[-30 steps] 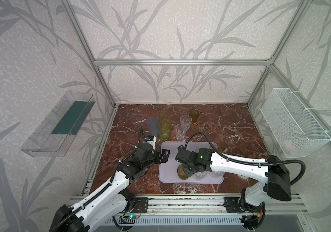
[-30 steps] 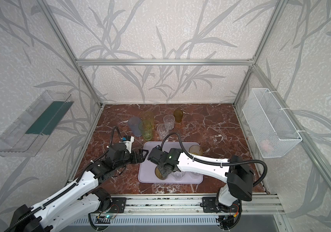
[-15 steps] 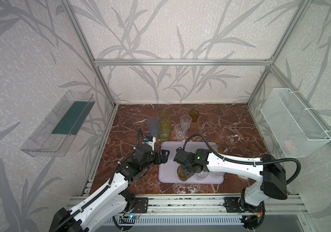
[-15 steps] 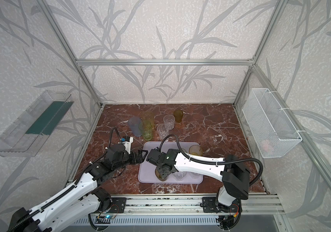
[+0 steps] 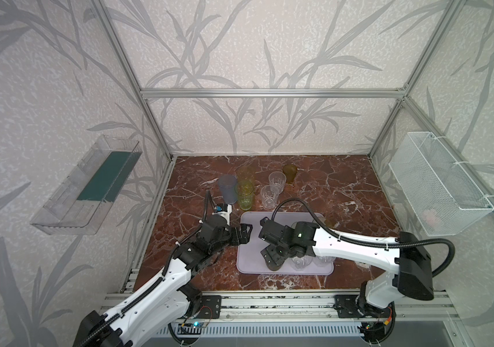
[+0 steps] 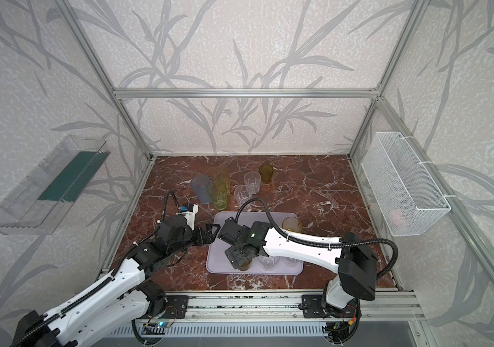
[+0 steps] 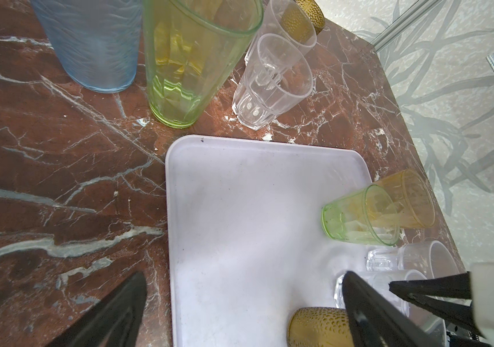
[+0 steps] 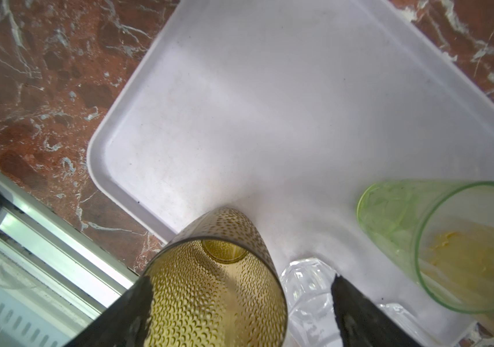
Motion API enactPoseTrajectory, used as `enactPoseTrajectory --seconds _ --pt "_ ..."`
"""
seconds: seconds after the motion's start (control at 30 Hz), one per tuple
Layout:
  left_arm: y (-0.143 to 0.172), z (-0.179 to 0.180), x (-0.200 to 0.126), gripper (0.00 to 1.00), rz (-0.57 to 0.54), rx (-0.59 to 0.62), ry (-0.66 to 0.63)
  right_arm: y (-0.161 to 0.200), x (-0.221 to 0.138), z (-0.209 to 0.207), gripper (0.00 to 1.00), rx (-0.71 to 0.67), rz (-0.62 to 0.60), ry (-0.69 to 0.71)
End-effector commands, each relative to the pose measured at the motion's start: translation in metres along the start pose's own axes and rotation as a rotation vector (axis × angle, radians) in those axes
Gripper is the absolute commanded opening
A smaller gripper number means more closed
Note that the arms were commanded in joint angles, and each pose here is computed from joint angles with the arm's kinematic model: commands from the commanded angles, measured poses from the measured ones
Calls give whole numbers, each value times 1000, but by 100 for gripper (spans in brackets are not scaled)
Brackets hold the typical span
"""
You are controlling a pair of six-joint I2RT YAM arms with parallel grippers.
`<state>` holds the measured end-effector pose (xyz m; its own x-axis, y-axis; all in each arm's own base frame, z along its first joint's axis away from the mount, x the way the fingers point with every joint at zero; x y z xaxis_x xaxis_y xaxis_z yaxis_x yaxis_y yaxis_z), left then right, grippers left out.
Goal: Place the glasses into the tray
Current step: Place the glass on the tray.
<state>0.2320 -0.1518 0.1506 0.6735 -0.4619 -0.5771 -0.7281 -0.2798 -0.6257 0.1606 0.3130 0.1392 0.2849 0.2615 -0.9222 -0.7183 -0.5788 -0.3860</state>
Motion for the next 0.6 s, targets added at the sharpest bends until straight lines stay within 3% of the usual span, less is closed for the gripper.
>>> enactPoseTrajectory --seconds 0.0,0.17,0.33,0.57 --pt "-7 0 -2 99 -16 3 -19 -20 -24 -1 99 7 -118 -8" --pt "-18 -4 -2 99 -25 22 -38 -31 -40 -16 99 52 -222 -27" --pt "-29 -12 2 99 -36 25 -31 -44 -57 -33 99 126 -338 -140" --pt "-40 -26 13 99 -14 36 -17 -54 -81 -87 99 257 -501 -131"
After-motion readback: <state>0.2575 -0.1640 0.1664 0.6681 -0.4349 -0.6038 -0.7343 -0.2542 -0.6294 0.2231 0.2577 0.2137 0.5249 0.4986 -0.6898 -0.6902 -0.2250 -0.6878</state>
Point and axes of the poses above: each gripper's point midway between its finger pads, its own x axis out along the fingers, its own z axis along the line the jaws close on, y = z × x, the point moved 2 cm from there along -x, back along the fingers, and after that the axes turned 3 degrees about -x, right-handed, at the moved point
